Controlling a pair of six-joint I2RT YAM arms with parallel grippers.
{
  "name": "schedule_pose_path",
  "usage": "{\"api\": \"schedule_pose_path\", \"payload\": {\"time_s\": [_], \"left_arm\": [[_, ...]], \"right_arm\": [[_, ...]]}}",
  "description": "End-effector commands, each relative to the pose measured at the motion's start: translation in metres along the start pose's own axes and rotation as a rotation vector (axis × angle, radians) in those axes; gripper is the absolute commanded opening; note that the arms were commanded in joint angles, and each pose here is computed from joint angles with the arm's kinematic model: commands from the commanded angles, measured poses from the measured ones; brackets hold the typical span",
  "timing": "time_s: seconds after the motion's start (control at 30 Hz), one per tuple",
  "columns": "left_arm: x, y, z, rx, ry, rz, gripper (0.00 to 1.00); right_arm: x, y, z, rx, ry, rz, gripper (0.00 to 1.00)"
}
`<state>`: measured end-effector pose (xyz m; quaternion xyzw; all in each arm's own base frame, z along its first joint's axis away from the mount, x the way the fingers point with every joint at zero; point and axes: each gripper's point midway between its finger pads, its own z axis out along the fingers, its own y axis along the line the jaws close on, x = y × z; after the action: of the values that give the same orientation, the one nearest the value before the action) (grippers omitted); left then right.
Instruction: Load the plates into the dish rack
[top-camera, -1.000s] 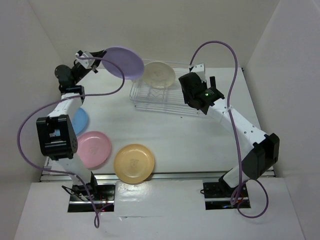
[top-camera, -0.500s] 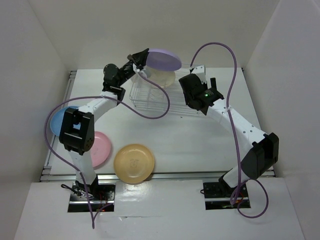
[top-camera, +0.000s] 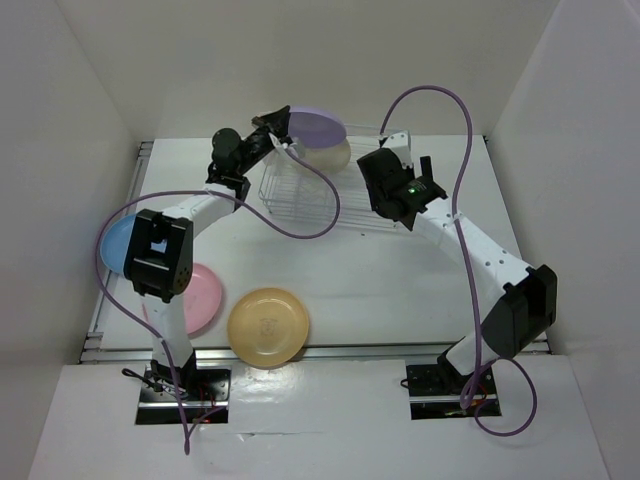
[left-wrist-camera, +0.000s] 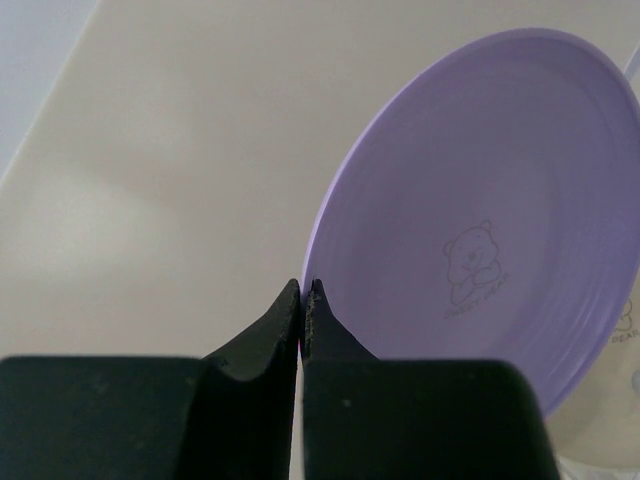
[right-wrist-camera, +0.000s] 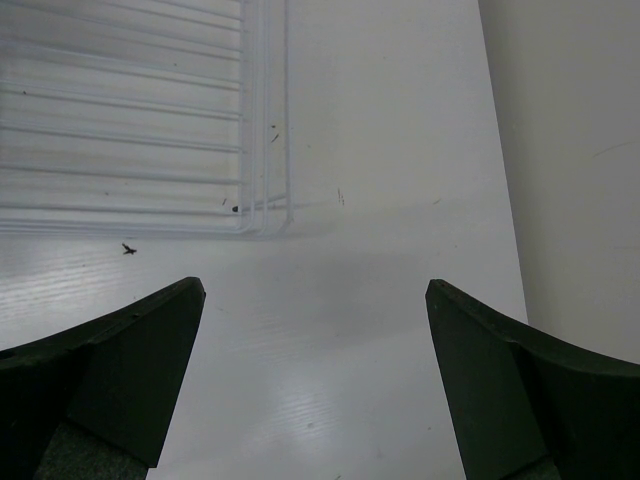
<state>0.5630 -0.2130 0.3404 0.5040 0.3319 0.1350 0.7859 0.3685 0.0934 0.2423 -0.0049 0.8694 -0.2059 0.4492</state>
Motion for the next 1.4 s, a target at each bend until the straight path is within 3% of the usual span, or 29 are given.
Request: {"api": "schedule_pose_path", "payload": {"time_s": [0.0, 0.2, 0.67, 0.83, 1.07, 1.13, 1.2, 1.23, 1.27, 1.3, 1.33, 1.37], "left_arm": [[0.0, -0.004, 0.001, 0.007, -0.029, 0.058, 0.0], [0.01, -0.04, -0.005, 0.079, -0.005, 0.021, 0.0], [0.028, -0.076, -0.008, 0.152, 0.022, -0.016, 0.0], [0.046, -0.119, -0.016, 0.2, 0.084, -0.184, 0.0], [0.042, -0.169, -0.032, 0.275, 0.123, -0.287, 0.0], [0.045, -0.168, -0.036, 0.258, 0.152, -0.304, 0.19], [0.04, -0.176, -0.039, 0.261, 0.162, -0.349, 0.26], [0.04, -0.176, -0.039, 0.261, 0.162, -0.349, 0.46], [0.039, -0.174, -0.039, 0.262, 0.165, -0.362, 0.6], [0.04, -0.177, -0.041, 0.273, 0.174, -0.369, 0.64], [0.04, -0.18, -0.044, 0.293, 0.19, -0.383, 0.77], [0.039, -0.184, -0.045, 0.309, 0.193, -0.401, 1.0]], "right_arm": [[-0.008, -0.001, 0.003, 0.011, -0.016, 0.032, 1.0], [-0.01, 0.001, 0.004, 0.011, -0.016, 0.032, 1.0], [-0.007, 0.009, 0.009, -0.004, 0.0, 0.019, 1.0], [-0.008, 0.011, 0.011, -0.004, 0.001, 0.017, 1.0], [-0.004, 0.011, 0.011, -0.003, 0.002, 0.016, 1.0], [-0.001, 0.011, 0.012, -0.002, 0.009, 0.01, 1.0], [-0.003, 0.012, 0.012, -0.003, 0.003, 0.016, 1.0], [-0.003, 0.012, 0.012, -0.003, 0.002, 0.016, 1.0], [-0.003, 0.012, 0.012, -0.003, 0.002, 0.016, 1.0], [-0.003, 0.012, 0.012, -0.003, 0.002, 0.016, 1.0], [-0.003, 0.012, 0.012, -0.003, 0.002, 0.016, 1.0], [-0.001, 0.014, 0.014, -0.002, 0.009, 0.01, 1.0]]}}
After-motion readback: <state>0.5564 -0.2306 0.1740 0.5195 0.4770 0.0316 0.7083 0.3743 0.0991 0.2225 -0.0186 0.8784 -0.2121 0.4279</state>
